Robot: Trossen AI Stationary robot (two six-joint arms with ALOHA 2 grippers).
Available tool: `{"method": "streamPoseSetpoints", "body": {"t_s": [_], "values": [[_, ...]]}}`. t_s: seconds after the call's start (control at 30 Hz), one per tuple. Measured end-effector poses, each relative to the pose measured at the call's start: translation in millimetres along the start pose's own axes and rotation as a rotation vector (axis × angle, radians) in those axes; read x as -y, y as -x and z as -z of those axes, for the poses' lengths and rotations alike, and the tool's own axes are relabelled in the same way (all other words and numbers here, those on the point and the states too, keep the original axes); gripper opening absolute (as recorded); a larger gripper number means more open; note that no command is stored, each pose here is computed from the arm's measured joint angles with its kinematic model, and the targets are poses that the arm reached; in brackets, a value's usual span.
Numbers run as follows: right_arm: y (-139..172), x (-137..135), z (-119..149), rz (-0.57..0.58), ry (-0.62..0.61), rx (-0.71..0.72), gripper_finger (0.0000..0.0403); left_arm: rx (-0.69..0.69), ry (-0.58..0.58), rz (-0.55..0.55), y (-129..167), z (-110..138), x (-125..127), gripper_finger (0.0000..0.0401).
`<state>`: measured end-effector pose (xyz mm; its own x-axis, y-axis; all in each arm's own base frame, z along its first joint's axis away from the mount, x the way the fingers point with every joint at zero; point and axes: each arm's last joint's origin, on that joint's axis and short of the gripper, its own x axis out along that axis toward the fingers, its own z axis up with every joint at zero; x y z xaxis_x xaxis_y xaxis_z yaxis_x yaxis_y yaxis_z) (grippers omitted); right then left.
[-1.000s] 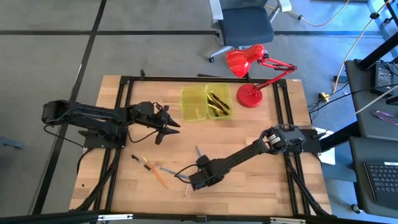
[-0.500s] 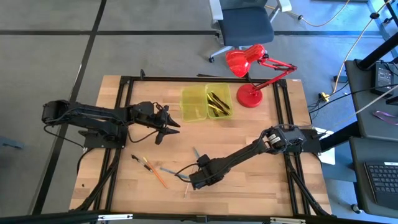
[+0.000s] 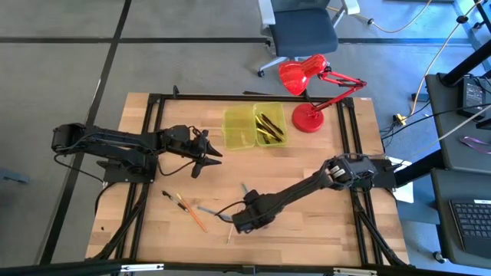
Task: Pick & place school supplies into a supply box
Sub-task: Put the purple scissors into the yellow supply box
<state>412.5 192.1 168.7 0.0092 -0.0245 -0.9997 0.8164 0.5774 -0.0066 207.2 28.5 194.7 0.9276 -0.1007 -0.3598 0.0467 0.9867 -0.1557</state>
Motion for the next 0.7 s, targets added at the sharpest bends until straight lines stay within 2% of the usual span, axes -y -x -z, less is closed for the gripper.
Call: {"method": "streamPoseSetpoints", "body": {"t_s": [0.3,0.47,0.7], "values": [[36.2,19.8,-8.1,0.211,0.039,0.040,0.0078,-0.033,0.009,-0.002,0.1,3.2,-0.2,0.0127],[50.8,26.1,-31.0,0.190,0.111,0.075,0.0078,-0.037,0.010,-0.002,0.1,3.6,-0.2,0.0127],[71.3,57.4,-69.2,0.200,0.144,0.096,0.0077,-0.051,0.014,-0.003,0.1,5.0,-0.3,0.0128]]}}
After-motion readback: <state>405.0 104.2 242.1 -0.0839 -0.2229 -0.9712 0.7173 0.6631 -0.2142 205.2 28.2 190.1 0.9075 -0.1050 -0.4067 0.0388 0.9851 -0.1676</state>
